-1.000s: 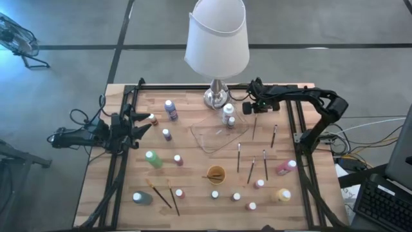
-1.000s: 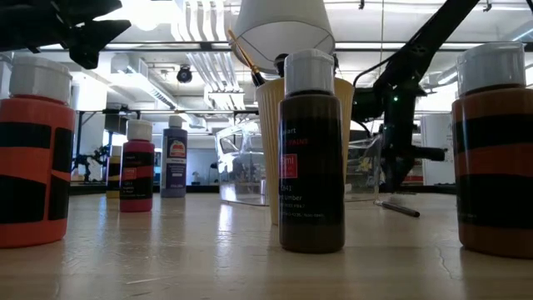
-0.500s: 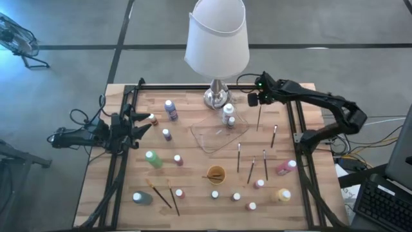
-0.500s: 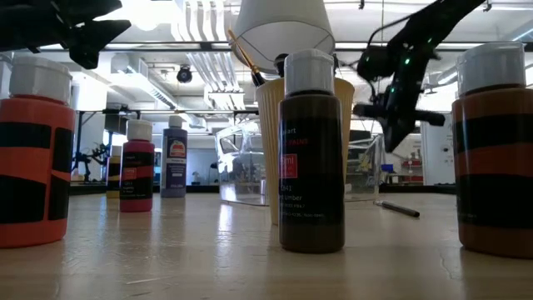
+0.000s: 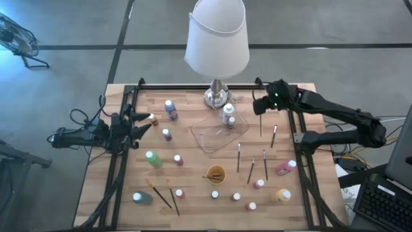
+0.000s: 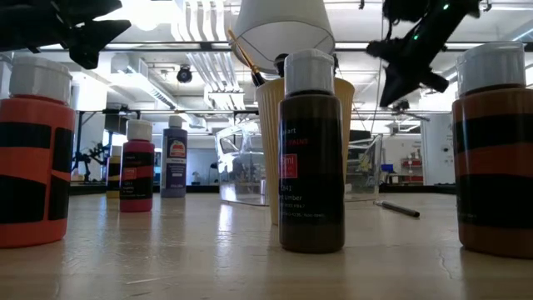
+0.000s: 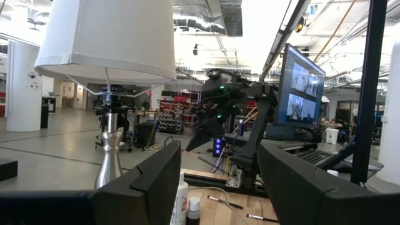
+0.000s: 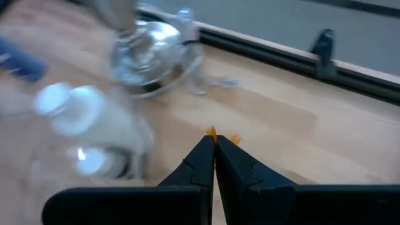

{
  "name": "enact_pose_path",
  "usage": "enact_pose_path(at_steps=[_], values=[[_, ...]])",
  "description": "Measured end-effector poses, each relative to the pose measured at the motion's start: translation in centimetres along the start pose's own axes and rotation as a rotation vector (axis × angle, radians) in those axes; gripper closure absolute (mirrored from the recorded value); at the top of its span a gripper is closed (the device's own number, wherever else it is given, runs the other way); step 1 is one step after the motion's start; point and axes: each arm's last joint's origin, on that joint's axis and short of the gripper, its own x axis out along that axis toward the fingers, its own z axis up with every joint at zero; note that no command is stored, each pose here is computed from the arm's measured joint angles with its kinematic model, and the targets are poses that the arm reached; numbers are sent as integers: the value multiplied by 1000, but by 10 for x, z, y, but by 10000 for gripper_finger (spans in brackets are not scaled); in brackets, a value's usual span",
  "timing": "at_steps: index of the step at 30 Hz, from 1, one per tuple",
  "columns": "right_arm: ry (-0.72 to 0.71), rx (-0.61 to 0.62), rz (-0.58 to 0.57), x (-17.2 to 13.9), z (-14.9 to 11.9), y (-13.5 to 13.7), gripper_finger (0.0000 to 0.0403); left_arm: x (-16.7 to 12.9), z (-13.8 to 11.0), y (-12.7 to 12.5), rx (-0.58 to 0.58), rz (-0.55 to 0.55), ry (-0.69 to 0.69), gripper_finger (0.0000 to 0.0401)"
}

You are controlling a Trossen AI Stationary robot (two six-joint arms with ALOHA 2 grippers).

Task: Pick & Place Paint Supplies
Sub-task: Put the black paint brush into the yellow cup

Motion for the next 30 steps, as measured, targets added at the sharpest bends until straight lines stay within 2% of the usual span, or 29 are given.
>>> enact_pose_path(at_steps=[6,12,17,22,25,30], values=[[-41,-74,169,-24,-22,16,394,0,0,0,0,0,1,183],[-132,-187,440,-42,-42,46,394,0,0,0,0,0,1,183],[-262,-306,671,-60,-56,76,394,0,0,0,0,0,1,183],[-417,-452,850,-78,-71,107,394,0,0,0,0,0,0,183],[-517,-527,915,-85,-83,125,394,0,0,0,0,0,0,183],[-679,-643,920,-87,-104,153,394,0,0,0,0,0,1,183]])
